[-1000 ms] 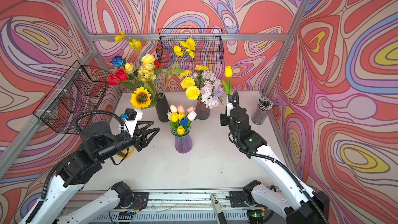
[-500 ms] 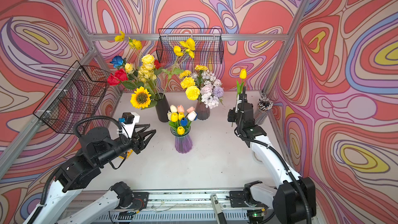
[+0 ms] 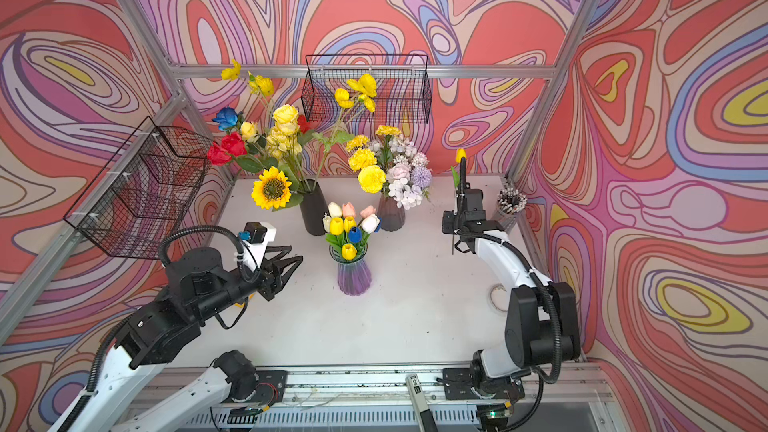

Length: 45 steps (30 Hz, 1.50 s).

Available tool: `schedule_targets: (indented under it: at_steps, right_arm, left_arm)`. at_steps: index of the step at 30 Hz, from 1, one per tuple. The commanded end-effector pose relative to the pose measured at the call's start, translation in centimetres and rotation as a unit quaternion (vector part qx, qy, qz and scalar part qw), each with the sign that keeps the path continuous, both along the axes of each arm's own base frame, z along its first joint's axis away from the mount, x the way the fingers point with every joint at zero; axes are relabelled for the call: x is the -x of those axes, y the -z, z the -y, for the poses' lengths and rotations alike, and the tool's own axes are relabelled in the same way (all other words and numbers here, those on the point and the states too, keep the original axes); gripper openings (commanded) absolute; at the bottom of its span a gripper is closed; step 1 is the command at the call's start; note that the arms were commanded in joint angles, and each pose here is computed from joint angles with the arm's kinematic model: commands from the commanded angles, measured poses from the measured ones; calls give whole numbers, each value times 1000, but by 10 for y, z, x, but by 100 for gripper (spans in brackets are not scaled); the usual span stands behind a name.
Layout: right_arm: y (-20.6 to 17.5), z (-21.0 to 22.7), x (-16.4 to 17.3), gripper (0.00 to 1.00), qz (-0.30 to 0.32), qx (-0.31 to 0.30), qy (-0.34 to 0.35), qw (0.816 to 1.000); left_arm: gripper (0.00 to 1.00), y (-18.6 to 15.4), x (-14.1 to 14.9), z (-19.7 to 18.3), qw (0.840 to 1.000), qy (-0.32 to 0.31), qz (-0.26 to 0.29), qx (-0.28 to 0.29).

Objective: Pick out yellow flowers from the vase
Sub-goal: Place the flower at the center of the board.

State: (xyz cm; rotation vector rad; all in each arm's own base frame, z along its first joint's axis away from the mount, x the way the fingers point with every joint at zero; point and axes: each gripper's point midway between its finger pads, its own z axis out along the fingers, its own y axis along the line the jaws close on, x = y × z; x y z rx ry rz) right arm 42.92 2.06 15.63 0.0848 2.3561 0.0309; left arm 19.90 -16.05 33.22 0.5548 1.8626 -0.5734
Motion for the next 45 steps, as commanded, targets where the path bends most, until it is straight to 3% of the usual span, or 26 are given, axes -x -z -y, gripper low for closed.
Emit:
schedule_targets:
  at_steps: [1,22,45]
  right_arm:
    - [12,3,-3,0,-38,3,-26,999]
    - [80,20,-48,0,-180,52,-64,980]
    - [116,85,-54,0,-213,126,12,969]
  left_arm:
    - [50,5,5,2,1000,17,1,-9]
    - [54,24,11,-29,998,-46,-9,-32]
    - [55,39,14,-34,997,-54,-25,-43]
